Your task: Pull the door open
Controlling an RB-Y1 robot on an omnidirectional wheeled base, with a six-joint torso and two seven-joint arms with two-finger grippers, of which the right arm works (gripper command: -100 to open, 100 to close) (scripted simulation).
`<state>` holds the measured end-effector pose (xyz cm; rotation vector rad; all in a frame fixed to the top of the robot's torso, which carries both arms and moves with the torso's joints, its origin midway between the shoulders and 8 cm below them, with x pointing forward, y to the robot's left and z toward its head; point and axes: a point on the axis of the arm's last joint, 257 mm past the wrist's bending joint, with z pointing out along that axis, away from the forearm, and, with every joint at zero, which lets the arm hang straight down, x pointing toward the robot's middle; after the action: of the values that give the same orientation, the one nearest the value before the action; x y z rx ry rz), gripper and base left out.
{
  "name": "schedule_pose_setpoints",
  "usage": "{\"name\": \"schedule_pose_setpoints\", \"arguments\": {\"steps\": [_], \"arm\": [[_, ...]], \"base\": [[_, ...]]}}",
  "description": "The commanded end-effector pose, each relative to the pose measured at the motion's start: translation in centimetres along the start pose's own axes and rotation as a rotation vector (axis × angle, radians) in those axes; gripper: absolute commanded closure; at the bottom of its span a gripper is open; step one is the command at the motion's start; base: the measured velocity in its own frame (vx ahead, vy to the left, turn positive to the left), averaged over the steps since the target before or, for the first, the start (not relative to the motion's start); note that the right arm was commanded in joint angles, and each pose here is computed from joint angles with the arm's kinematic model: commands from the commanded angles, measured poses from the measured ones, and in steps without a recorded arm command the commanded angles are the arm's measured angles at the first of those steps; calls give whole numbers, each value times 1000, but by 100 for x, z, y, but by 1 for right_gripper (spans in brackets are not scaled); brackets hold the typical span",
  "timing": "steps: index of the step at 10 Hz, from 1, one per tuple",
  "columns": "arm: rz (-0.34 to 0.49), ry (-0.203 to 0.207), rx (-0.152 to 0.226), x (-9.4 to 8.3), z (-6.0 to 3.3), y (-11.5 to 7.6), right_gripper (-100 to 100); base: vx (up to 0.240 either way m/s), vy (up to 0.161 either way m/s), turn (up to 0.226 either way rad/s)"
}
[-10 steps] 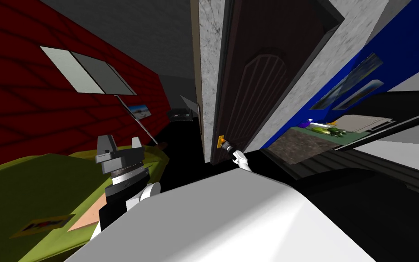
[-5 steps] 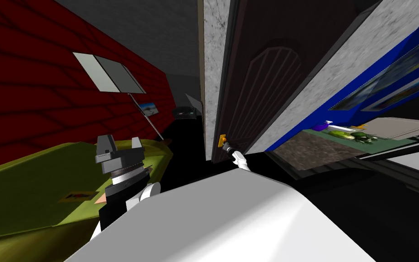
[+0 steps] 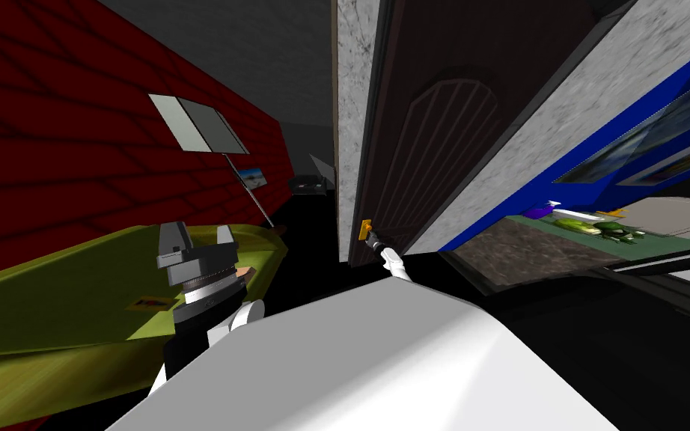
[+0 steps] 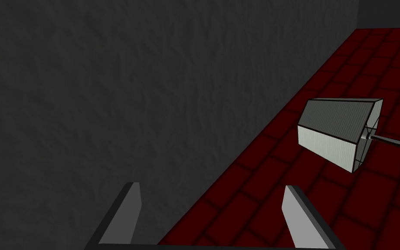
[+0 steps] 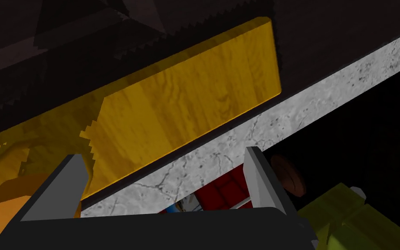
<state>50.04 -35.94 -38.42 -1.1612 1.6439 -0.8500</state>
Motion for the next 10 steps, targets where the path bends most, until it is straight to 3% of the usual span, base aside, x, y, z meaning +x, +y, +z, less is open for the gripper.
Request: {"name": "schedule_pose_setpoints", "arguments": {"steps": [1, 2, 3, 5, 6, 10], "arm": [[-94, 29, 1, 53, 19, -5, -100], [-151, 47, 1, 82, 32, -11, -100], [-158, 48, 1, 82, 32, -10, -100], [-284, 85, 2, 139, 56, -32, -100], [-290, 85, 2, 139, 56, -31, -100], [-506, 145, 5, 215, 88, -97, -100]], "base": [[-75, -46, 88], [-93, -45, 109], [-67, -34, 42], [-63, -36, 91], [-60, -32, 51], [-68, -32, 82]]}}
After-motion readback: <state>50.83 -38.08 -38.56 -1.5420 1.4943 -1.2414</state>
